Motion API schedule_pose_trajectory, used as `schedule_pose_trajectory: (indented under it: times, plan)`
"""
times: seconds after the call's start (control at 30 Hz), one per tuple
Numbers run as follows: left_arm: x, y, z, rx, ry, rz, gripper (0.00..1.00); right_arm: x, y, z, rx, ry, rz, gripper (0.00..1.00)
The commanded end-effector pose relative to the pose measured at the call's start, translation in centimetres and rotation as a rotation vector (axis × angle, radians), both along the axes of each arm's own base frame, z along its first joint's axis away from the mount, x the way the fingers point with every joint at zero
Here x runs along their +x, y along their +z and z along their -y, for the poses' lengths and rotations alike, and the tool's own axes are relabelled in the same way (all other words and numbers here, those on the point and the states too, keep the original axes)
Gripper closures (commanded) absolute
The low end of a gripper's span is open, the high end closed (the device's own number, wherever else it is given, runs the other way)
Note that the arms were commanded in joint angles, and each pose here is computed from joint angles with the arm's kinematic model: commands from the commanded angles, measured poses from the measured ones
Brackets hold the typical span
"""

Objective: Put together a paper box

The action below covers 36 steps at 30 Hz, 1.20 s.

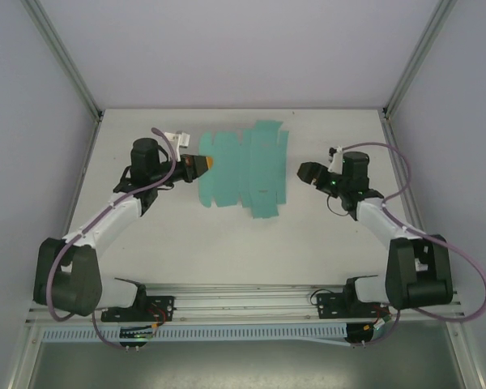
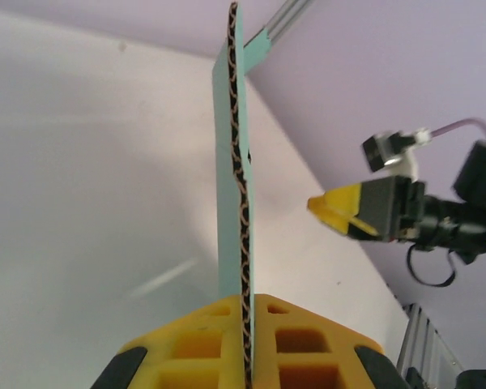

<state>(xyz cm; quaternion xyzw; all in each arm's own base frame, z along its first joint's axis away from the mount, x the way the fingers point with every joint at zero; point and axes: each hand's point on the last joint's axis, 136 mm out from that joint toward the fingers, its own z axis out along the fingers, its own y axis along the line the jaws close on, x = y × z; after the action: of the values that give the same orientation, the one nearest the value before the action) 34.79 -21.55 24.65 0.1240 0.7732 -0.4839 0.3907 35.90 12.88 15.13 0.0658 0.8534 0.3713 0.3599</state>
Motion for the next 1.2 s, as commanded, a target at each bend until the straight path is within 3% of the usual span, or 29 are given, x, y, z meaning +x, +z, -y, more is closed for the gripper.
schedule_pose_trajectory:
  times: [0.0, 0.3, 0.87, 1.17]
  plan:
    - [-1.3, 4.0, 0.7, -0.085, -0.082, 0.096, 1.00, -1.5, 2.2, -1.4, 0.080, 0.140, 0.108, 0.32]
    - [-3.3, 7.4, 0.5, -0.128, -0.104, 0.177, 1.00, -1.3, 4.7, -2.7, 0.179, 0.261, 0.183, 0.39]
    - [-4.2, 7.3, 0.5, -0.149, -0.129, 0.167, 1.00, -0.6, 5.8, -3.8, 0.221, 0.354, 0.254, 0.46]
    - [-3.8, 7.0, 0.4, -0.143, -0.108, 0.163, 1.00, -1.6, 6.5, -4.2, 0.245, 0.407, 0.268, 0.73]
